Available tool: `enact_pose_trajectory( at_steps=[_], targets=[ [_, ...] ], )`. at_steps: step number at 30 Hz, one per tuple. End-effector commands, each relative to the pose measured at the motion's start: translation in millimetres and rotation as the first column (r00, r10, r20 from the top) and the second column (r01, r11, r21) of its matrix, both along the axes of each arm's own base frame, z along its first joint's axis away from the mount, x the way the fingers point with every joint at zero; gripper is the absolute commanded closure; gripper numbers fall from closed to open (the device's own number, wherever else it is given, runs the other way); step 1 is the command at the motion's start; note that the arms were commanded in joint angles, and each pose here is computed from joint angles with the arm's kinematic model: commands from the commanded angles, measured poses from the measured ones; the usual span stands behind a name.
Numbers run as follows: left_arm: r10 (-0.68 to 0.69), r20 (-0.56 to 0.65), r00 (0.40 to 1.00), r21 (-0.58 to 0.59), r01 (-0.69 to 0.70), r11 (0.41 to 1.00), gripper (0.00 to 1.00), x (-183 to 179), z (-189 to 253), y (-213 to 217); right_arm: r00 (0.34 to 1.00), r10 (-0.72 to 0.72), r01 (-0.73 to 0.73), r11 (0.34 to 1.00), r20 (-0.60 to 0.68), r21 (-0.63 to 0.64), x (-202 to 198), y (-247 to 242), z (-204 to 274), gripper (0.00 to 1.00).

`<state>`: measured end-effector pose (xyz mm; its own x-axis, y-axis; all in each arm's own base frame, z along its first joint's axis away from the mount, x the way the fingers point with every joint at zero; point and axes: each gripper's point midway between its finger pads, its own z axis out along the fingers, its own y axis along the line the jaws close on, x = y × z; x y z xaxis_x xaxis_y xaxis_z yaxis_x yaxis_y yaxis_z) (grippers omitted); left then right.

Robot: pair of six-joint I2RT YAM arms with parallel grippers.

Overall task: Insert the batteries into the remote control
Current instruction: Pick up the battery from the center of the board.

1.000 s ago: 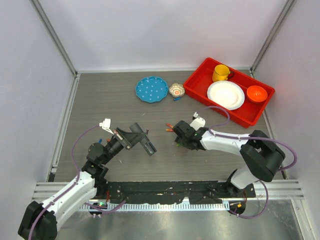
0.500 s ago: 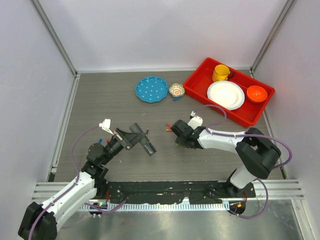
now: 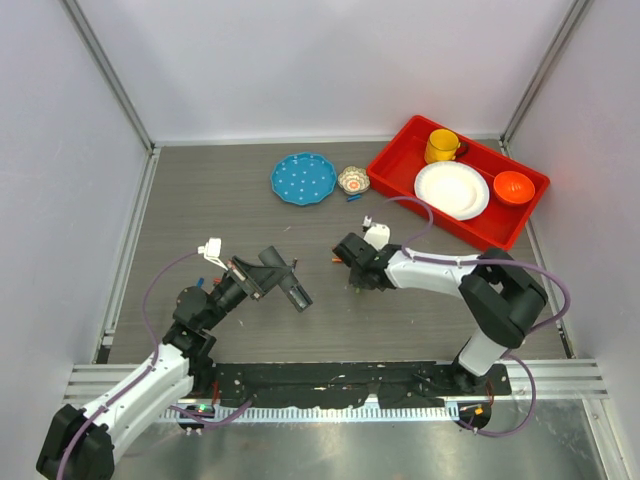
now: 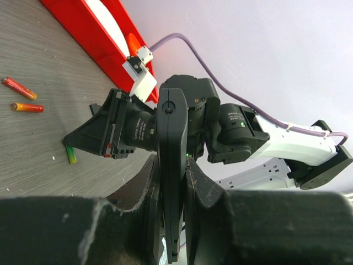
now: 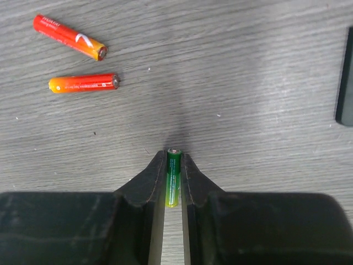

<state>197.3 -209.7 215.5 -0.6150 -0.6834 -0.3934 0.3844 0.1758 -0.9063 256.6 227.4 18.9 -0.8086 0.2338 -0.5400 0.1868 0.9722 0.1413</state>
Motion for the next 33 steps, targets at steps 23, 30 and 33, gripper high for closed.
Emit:
enact_pose_trajectory(
  at_steps=[23, 30, 33],
  targets=[
    [0.015, 0.014, 1.0, 0.01, -0.015, 1.0, 1.0, 3.0, -3.3, 1.7, 0.929, 0.324, -0.351, 0.925, -0.18, -0.145, -4.9, -11.6, 7.4, 0.62],
    [0.009, 0.015, 1.0, 0.016, -0.01, 1.0, 1.0, 3.3, -3.4, 0.4, 0.912, 0.344, -0.376, 0.919, -0.223, -0.116, -7.5, -12.1, 6.4, 0.6],
    [0.008, 0.016, 1.0, 0.017, -0.008, 1.0, 1.0, 3.6, -3.7, -0.1, 0.905, 0.35, -0.382, 0.919, -0.242, -0.101, -8.1, -15.0, 6.3, 0.61]
  ],
)
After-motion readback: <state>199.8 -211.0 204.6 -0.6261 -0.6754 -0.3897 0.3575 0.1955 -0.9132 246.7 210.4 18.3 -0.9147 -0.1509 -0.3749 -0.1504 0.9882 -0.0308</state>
